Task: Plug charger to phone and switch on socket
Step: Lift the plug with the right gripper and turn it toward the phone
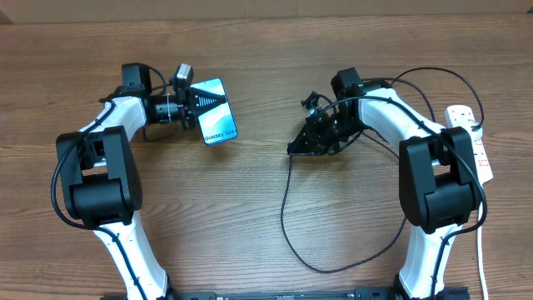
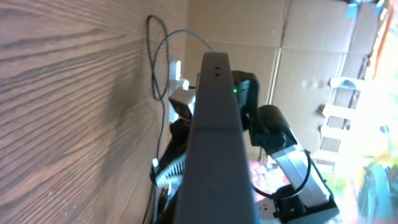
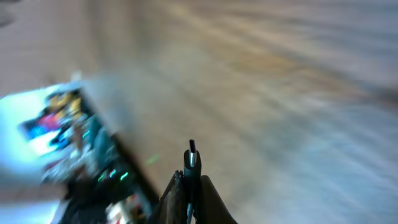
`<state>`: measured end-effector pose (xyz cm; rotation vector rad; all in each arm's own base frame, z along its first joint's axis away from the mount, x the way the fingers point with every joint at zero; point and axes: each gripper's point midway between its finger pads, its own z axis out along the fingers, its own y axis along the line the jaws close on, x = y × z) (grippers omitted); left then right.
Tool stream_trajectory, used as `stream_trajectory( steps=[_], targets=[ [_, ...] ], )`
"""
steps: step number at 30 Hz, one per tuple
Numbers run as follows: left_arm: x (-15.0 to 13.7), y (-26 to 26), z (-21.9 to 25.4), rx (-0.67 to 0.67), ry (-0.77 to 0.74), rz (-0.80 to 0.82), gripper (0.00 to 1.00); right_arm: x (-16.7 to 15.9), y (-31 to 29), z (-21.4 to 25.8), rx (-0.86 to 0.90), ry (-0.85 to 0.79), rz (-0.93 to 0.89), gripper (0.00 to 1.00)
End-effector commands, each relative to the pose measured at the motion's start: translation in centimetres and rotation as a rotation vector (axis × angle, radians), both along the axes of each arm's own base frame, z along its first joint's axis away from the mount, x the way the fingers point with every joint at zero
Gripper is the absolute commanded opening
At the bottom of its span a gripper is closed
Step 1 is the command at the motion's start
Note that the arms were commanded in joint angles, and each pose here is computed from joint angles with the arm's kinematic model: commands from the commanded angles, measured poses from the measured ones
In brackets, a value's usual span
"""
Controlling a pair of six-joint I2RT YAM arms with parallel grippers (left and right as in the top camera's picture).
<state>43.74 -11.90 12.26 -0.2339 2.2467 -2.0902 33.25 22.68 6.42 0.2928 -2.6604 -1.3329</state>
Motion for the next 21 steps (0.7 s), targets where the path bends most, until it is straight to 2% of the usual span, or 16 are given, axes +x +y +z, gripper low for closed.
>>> stream_trajectory(
  steps=[1,5,11,21],
  targets=[
    [-0.4,-0.1,3.1,-0.076,-0.062,-0.033,0.04,-0.8,1.2,3.3,0.277,-0.111,0.103,0.04],
    [-0.3,-0.1,3.2,-0.074,-0.074,-0.034,0.04,-2.1,1.3,4.9,0.386,-0.16,0.155,0.04],
    [-0.3,-0.3,3.2,-0.077,-0.054,-0.039,0.04,-2.4,1.7,5.9,0.454,-0.184,0.164,0.04],
    [-0.7,-3.4,3.9,-0.083,-0.016,-0.112,0.04,-3.6,2.6,6.2,0.459,-0.137,0.183,0.04]
  ],
)
